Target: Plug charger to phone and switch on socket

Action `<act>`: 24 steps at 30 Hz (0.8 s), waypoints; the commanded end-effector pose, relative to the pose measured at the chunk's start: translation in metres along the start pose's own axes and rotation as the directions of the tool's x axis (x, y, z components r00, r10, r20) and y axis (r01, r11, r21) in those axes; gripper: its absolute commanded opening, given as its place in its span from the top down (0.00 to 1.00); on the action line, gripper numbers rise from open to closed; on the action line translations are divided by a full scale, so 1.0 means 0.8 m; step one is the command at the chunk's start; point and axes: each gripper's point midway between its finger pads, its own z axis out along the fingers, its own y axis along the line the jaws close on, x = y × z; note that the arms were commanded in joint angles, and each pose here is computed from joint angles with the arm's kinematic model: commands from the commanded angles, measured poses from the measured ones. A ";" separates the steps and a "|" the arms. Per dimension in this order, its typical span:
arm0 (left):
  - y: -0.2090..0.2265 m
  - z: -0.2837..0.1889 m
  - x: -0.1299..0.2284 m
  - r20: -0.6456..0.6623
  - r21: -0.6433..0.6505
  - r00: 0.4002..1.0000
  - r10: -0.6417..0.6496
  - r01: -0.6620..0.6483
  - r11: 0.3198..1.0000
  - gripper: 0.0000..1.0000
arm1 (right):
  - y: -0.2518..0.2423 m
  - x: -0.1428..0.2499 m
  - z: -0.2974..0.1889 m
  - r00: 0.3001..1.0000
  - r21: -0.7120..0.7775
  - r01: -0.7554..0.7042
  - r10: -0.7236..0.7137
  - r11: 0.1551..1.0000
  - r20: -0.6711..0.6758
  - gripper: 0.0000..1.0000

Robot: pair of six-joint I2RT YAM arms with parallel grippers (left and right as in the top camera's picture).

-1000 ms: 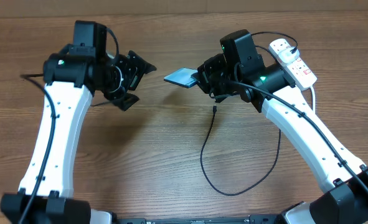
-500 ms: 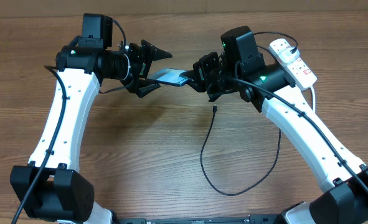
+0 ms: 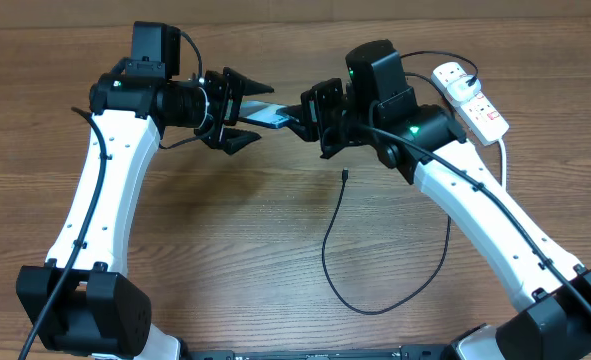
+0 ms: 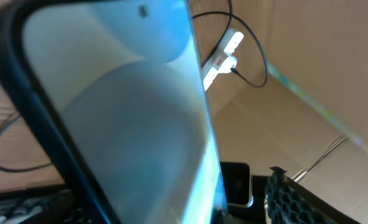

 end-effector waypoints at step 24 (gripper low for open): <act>0.006 0.005 -0.013 0.058 -0.010 0.957 -0.283 0.284 0.959 0.46 | 0.010 0.022 0.000 0.988 -0.022 -0.154 0.154 0.988 -0.021 0.96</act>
